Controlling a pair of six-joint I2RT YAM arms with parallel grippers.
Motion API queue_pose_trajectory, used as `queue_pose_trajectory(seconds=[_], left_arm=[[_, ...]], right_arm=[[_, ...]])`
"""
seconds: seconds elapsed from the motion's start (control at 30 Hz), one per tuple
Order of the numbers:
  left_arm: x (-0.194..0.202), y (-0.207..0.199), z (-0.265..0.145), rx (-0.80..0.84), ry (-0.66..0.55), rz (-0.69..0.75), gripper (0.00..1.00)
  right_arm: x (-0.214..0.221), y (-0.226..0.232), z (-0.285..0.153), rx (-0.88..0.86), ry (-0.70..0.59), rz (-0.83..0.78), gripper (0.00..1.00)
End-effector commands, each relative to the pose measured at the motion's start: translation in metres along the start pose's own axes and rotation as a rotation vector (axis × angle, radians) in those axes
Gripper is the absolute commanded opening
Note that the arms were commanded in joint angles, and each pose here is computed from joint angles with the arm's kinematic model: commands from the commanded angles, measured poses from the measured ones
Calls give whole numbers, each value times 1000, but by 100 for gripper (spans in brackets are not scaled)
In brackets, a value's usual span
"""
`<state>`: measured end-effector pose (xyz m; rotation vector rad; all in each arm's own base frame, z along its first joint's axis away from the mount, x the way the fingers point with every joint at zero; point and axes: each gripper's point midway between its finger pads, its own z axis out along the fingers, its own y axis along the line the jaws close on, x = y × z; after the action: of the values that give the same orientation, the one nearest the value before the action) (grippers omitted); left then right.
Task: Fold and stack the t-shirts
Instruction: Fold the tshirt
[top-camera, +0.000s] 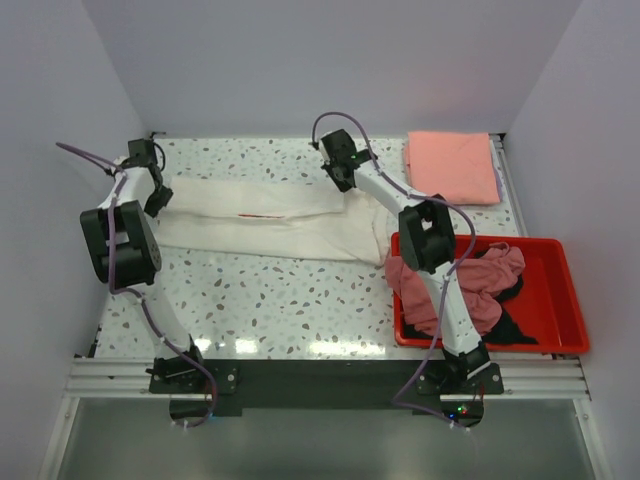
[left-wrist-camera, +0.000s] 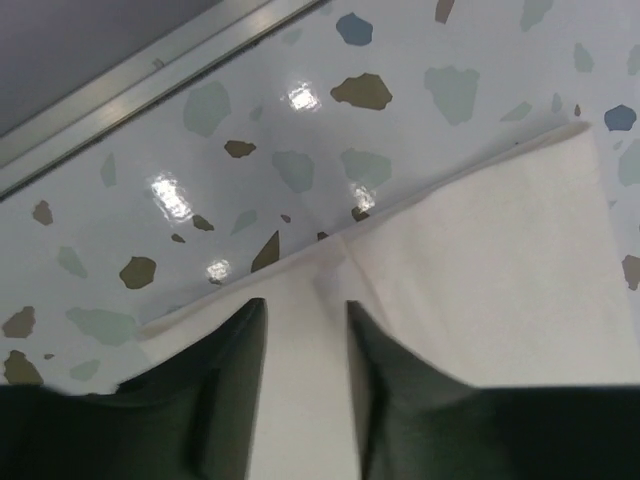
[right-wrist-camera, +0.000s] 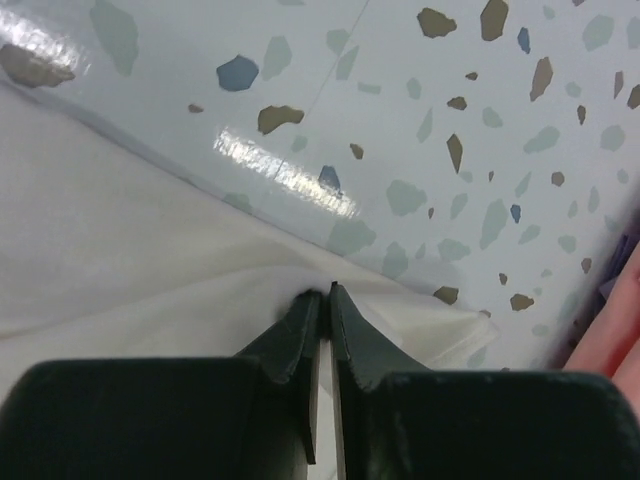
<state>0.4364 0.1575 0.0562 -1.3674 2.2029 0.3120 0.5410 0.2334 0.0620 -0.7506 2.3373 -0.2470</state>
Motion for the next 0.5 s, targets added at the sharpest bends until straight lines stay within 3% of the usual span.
queue_pose_trajectory(seconds=[0.0, 0.1, 0.2, 0.3, 0.33, 0.4, 0.47], left_arm=[[-35, 0, -7, -3, -64, -44, 56], [-46, -4, -15, 2, -73, -50, 81], [-44, -7, -23, 36, -63, -53, 100], [-36, -10, -28, 88, -52, -55, 100], [-34, -11, -29, 102, -52, -55, 100], [-24, -10, -31, 109, -41, -39, 100], [-18, -14, -33, 121, -36, -29, 100]], right_arm=[[-40, -27, 1, 153, -166, 107, 10], [-49, -25, 9, 152, -189, 149, 24], [-57, -22, 9, 130, -224, 185, 23], [-70, -11, 5, 56, -278, 210, 26], [-72, -10, 3, 47, -285, 219, 39], [-75, -11, -2, 42, -287, 236, 44], [-76, -11, -6, 38, -283, 256, 58]])
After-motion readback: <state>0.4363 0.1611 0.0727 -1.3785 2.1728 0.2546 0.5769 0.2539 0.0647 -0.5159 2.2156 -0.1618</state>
